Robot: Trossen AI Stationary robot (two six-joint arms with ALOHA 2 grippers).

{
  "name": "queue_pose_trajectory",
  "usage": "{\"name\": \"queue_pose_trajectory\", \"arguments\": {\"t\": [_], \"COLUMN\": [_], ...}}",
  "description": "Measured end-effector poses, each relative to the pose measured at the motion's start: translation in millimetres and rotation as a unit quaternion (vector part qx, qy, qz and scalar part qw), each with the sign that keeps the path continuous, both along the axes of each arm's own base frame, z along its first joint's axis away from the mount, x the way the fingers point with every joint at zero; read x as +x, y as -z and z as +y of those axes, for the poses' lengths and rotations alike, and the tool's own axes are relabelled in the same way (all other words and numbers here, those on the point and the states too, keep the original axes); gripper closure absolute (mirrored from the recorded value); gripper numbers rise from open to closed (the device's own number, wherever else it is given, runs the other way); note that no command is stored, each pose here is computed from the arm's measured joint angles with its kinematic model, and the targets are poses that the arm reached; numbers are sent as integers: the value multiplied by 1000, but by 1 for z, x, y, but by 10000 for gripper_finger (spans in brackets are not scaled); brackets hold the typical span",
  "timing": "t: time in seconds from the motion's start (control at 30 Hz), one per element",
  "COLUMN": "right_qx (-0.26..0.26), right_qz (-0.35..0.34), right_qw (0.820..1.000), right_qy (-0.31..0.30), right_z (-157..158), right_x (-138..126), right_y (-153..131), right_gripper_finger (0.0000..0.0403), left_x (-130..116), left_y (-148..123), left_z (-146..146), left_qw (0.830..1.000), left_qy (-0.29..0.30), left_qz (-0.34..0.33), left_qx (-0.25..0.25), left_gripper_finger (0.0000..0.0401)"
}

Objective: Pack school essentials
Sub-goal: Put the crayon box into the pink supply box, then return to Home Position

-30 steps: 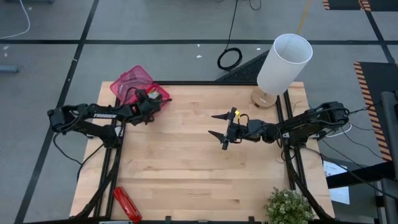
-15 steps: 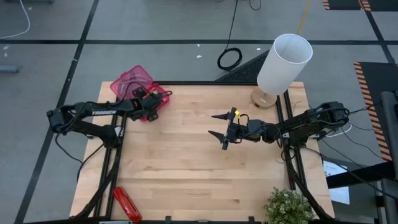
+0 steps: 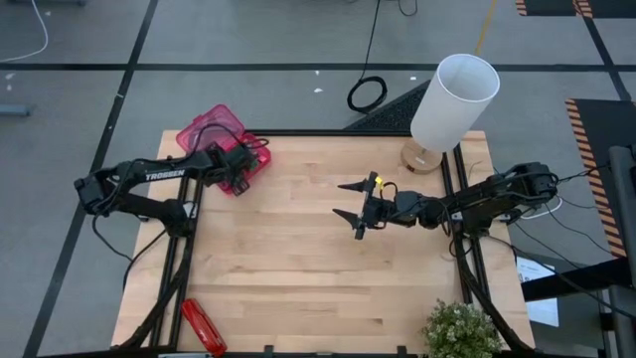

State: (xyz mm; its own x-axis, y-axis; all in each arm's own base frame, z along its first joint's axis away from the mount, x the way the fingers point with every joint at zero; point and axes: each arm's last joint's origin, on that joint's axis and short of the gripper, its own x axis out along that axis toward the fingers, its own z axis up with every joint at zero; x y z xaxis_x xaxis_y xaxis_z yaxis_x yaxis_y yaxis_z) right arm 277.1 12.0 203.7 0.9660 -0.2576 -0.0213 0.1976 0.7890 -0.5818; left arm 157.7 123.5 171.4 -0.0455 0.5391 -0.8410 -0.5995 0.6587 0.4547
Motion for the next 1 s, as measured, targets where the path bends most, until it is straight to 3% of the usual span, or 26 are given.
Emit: {"name": "queue_pose_trajectory", "arguments": {"t": [0.33,0.5,0.73,1.0], "right_qx": [0,0,3,25], "right_qz": [0,0,1,6], "right_qw": [1000,1000,1000,1000], "right_qy": [0,0,6,11], "right_z": [0,0,-3,-6], "right_x": [0,0,0,0], "right_y": [0,0,0,3], "right_gripper_finger": [83,83,83,83], "left_x": [-4,-12,-20,-16], "left_y": [-2,-17,-42,-71], "left_z": [3,3,-9,-26], "left_qw": [996,992,983,952], "left_qy": [-18,-39,-23,31], "left_qz": [-69,-112,-185,-299], "left_qx": [-59,-34,3,62], "left_gripper_finger": [173,174,174,174]}}
